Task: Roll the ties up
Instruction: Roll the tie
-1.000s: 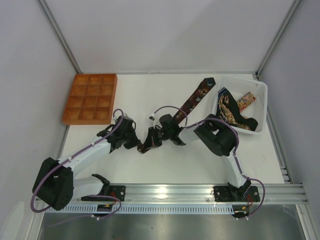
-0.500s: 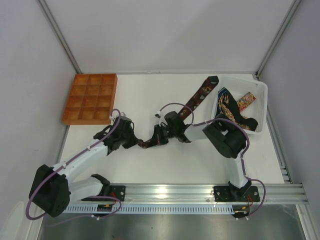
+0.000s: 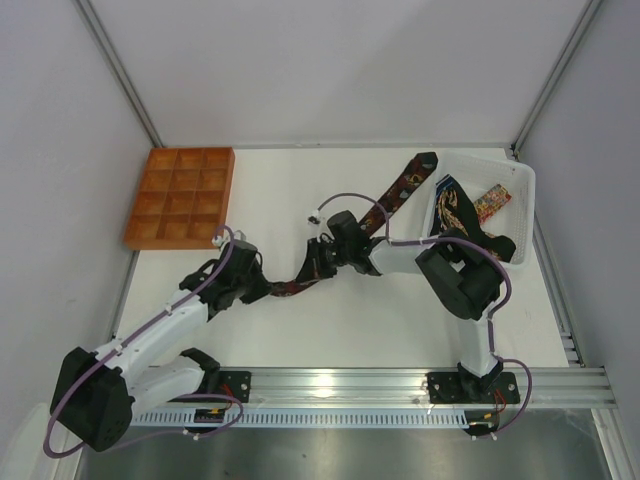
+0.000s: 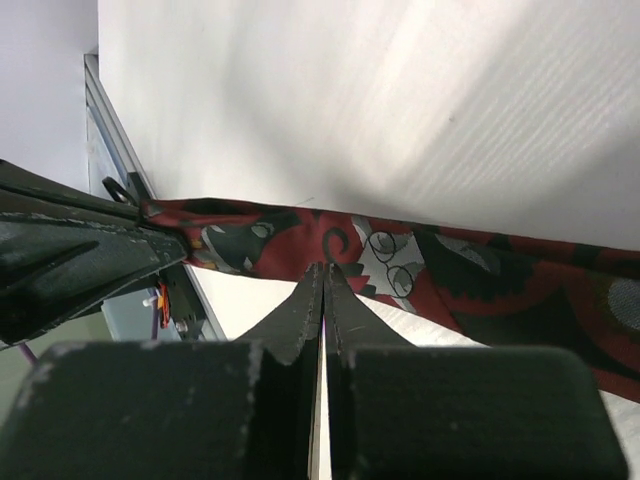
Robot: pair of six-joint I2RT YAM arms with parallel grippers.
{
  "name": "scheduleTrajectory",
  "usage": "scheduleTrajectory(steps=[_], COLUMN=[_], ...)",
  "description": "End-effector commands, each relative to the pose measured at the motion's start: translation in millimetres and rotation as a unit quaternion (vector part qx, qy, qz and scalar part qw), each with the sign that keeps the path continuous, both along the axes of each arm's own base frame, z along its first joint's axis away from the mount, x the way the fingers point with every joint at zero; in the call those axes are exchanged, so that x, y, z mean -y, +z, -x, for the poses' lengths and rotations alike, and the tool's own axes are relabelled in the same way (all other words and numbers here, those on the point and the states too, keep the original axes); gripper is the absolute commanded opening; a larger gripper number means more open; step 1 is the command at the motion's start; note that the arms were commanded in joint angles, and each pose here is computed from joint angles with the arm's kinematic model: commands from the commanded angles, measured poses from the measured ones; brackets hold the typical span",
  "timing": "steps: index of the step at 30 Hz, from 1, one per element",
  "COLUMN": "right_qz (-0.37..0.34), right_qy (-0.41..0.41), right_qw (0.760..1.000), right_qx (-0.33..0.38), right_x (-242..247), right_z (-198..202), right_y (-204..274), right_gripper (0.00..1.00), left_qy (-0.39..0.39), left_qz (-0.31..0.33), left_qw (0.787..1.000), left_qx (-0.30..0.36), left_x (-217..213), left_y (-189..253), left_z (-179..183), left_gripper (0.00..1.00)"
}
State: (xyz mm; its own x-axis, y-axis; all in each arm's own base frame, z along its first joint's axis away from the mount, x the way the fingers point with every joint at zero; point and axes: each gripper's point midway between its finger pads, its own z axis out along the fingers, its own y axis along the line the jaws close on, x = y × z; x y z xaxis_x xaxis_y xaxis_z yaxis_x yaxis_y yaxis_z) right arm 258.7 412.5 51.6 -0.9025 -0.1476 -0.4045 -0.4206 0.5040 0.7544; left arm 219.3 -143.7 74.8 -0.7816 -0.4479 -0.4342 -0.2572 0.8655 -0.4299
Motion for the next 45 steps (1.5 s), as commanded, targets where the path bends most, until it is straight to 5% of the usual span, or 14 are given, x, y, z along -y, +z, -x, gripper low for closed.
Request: scheduleTrajectory(steps=[1,12,17,26,45], right_qz=[-0.009,0.019,-0.023,-0.099,-0.027], right_qy=[0.006,0.023,0.035,-0.003,-0.058], right_qw=[1.000,1.000,0.999,0.990,0.998], right_qx=[0.023,0.004,-0.030,-0.096,-0.014], right_x=[-11,-34,-55,-44,-1], right_z=[-8,12,36,36,-5], right_y=[14,-28,-31,-13,6], right_gripper=[0.00,0.00,0.00,0.00,0.00], left_qy=[0.007,0.004,-0.021,-0.031,-0.037], left_qz=[-0.003,0.000,0.023,-0.003,-0.003], left_qw=[1.000,1.000,0.998,1.000,0.999], left_qx=[0.019,0.031,0.047,0.001,0.003], left_x=[-2,0,19,33,37], left_y=[9,24,37,-7,-4], left_z=[-5,-9,-24,-34,-32], left_gripper=[0.01,0.00,0.00,0.00,0.00])
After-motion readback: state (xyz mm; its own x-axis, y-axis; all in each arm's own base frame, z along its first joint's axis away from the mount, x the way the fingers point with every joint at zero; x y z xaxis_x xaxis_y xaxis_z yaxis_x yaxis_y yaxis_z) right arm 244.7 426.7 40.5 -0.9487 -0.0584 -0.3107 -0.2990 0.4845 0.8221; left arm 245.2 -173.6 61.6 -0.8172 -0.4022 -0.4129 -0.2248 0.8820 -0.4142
